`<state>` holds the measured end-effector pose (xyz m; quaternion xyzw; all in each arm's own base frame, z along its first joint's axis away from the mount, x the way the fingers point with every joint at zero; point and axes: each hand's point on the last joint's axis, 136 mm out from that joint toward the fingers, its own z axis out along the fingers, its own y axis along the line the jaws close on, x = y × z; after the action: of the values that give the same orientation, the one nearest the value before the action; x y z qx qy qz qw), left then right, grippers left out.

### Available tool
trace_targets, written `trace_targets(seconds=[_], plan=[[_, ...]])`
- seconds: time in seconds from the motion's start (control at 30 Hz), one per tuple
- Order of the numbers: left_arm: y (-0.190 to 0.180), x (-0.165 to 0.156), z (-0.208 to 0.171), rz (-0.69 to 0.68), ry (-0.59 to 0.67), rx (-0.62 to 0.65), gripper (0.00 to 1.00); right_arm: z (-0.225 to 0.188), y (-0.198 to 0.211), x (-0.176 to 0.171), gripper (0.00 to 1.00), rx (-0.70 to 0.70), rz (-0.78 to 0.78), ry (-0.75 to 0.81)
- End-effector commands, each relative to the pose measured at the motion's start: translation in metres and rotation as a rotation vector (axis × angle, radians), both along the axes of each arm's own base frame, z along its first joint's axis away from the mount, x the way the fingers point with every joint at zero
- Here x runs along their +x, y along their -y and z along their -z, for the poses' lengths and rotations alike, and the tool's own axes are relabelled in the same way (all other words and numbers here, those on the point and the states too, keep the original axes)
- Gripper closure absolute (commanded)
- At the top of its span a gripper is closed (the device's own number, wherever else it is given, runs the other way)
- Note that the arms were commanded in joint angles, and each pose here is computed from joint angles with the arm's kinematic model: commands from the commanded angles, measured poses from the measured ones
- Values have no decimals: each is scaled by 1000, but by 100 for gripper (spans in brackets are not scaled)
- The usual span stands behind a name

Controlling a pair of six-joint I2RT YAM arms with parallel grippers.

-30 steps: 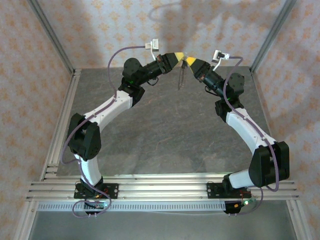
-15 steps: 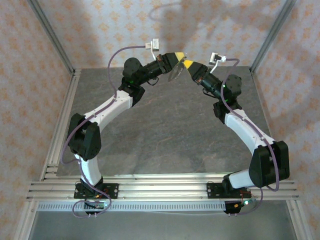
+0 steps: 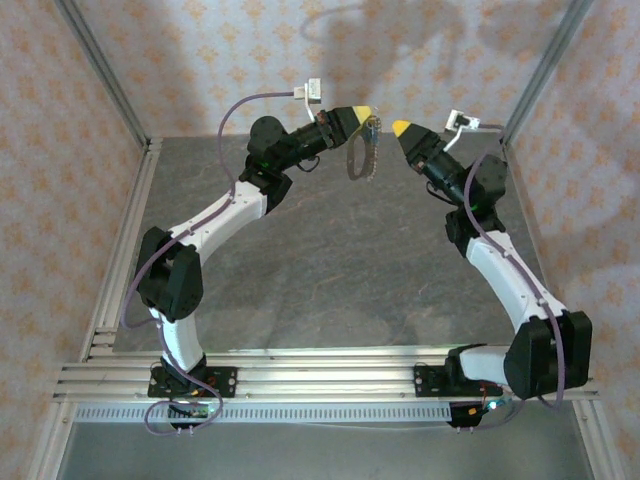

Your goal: Put the keys on the keyring

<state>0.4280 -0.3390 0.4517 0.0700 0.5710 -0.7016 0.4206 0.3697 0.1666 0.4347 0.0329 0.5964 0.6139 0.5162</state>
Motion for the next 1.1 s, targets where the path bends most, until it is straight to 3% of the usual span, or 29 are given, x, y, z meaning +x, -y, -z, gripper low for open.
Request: trace_targets(seconds=[0.0, 0.43, 0.9, 1.07], plan=[[-2, -10, -27, -3, 79, -35, 100, -28, 2, -6, 57, 17, 9, 70], [2, -14, -30, -2, 84, -20, 100, -44, -16, 21, 58, 74, -12, 80], [0, -16, -31, -15, 91, -11, 100, -30, -37, 17, 78, 66, -49, 57], [-1, -15, -31, -26, 87, -12, 100, -24, -35, 14, 79, 64, -41, 45]])
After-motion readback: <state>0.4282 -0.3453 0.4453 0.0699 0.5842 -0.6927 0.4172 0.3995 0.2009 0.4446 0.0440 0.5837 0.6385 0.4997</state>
